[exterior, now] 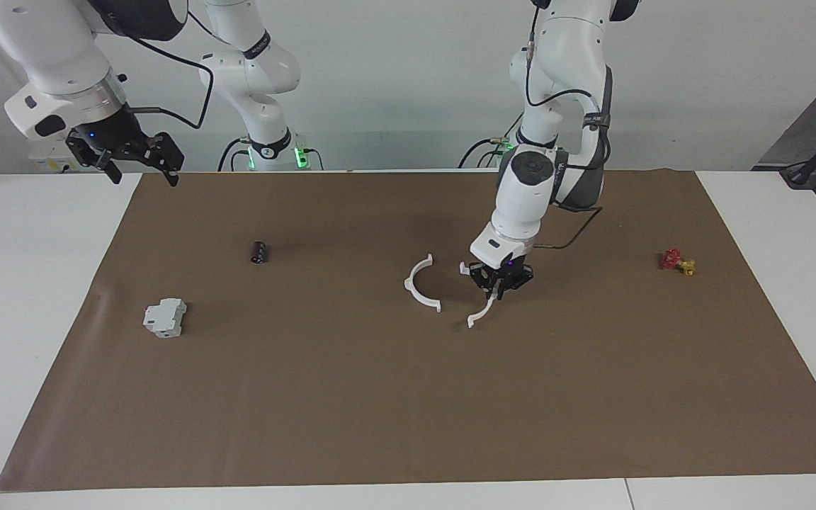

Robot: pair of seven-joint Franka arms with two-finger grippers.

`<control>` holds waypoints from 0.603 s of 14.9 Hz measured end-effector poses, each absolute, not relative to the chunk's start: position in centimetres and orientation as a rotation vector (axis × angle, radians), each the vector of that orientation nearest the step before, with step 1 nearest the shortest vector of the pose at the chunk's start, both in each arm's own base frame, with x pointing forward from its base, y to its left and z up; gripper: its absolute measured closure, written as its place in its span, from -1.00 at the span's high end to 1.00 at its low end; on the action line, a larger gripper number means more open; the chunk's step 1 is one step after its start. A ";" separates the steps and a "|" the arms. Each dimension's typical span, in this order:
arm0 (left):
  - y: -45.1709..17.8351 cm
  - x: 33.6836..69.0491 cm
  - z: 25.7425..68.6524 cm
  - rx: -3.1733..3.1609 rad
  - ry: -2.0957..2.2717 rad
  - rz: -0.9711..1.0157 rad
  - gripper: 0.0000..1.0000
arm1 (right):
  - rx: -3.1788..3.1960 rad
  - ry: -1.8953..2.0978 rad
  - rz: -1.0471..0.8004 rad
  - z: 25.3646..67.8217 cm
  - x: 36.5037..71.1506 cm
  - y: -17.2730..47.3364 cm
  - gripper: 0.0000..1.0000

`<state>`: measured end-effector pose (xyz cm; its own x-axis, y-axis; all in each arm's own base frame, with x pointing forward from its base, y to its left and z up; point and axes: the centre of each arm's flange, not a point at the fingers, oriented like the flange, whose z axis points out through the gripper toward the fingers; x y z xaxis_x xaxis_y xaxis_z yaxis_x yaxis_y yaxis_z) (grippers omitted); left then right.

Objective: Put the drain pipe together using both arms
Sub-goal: 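Carry the second half-ring with the left gripper onto the placed half-ring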

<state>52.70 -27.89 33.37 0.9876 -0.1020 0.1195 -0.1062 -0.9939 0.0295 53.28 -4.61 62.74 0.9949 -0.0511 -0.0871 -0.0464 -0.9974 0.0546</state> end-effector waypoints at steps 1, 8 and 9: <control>-28.6 52.0 33.2 3.098 -0.135 0.173 -0.59 | 3.085 -0.076 -0.137 62.7 53.3 -4.6 1.00; -30.6 48.2 32.2 3.111 -0.070 0.120 -0.59 | 3.085 -0.075 -0.137 62.7 53.3 -4.6 1.00; -30.9 48.0 32.2 3.110 -0.067 0.120 -0.59 | 3.085 -0.075 -0.137 62.7 53.3 -4.6 1.00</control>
